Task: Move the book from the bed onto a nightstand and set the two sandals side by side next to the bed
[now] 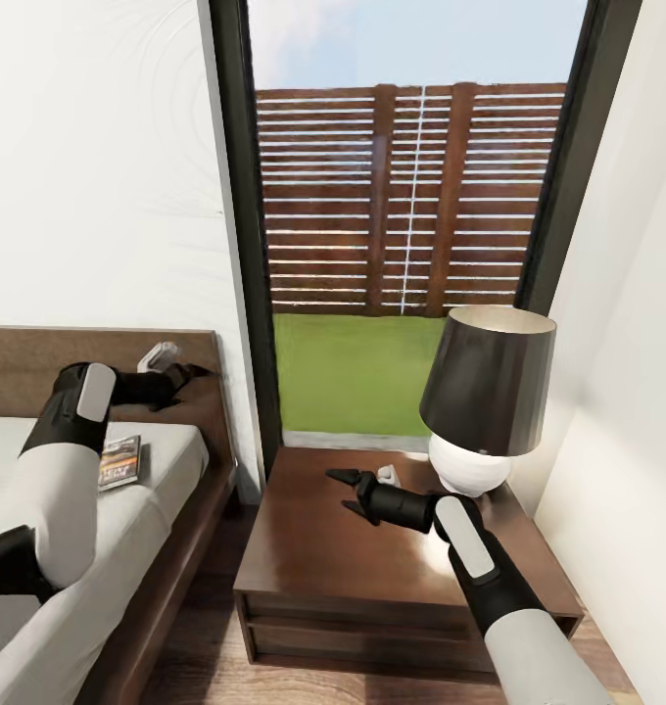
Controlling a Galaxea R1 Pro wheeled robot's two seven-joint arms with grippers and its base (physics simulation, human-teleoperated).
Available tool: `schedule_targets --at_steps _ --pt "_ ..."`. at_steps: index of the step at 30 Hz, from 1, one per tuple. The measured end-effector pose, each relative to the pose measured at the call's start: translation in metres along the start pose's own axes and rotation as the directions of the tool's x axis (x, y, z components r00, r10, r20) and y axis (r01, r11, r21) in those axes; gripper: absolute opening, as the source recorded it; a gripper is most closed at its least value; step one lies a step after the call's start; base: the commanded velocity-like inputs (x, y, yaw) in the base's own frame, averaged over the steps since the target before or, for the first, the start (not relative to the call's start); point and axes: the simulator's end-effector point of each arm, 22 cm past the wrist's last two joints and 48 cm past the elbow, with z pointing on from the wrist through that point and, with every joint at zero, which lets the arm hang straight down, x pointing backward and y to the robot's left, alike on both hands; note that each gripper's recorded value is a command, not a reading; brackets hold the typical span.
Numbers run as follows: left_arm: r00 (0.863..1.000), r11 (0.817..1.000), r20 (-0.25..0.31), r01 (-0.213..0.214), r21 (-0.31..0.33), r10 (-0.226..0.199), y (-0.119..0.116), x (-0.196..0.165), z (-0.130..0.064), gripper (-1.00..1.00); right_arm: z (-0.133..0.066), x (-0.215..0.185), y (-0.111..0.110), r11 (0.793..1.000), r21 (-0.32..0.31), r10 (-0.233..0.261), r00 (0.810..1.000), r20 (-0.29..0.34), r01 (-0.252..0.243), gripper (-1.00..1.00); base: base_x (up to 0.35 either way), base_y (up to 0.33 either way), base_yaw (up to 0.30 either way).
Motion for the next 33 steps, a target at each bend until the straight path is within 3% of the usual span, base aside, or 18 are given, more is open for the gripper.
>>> schedule_targets --at_steps 11,18,24,30,33 --pt "0.993 0.994 0.063 0.105 -0.041 -0.102 0.060 -0.073 -0.050 1.00 0.007 -0.002 0.014 0.999 -0.028 0.017 1.000 0.003 -0.017 1.00 0.000 0.000 0.000" --pt "0.982 0.984 0.100 0.165 -0.071 -0.158 0.083 -0.120 -0.087 1.00 0.012 0.002 0.020 0.999 -0.038 0.021 1.000 -0.003 -0.021 1.00 0.000 0.000 0.000" --pt "0.975 0.966 0.142 0.196 -0.166 -0.173 0.107 -0.151 -0.120 1.00 0.016 0.006 0.021 0.999 -0.036 0.015 1.000 -0.013 -0.016 1.00 0.000 0.000 0.000" --pt "0.968 0.932 0.179 0.222 -0.286 -0.176 0.139 -0.166 -0.149 1.00 0.020 0.015 0.022 1.000 -0.025 -0.005 0.999 -0.039 0.004 1.00 0.000 0.000 0.000" --pt "0.968 0.926 0.184 0.223 -0.305 -0.173 0.143 -0.167 -0.153 1.00 0.021 0.017 0.021 1.000 -0.023 -0.010 0.999 -0.045 0.009 1.00 0.000 0.000 0.000"
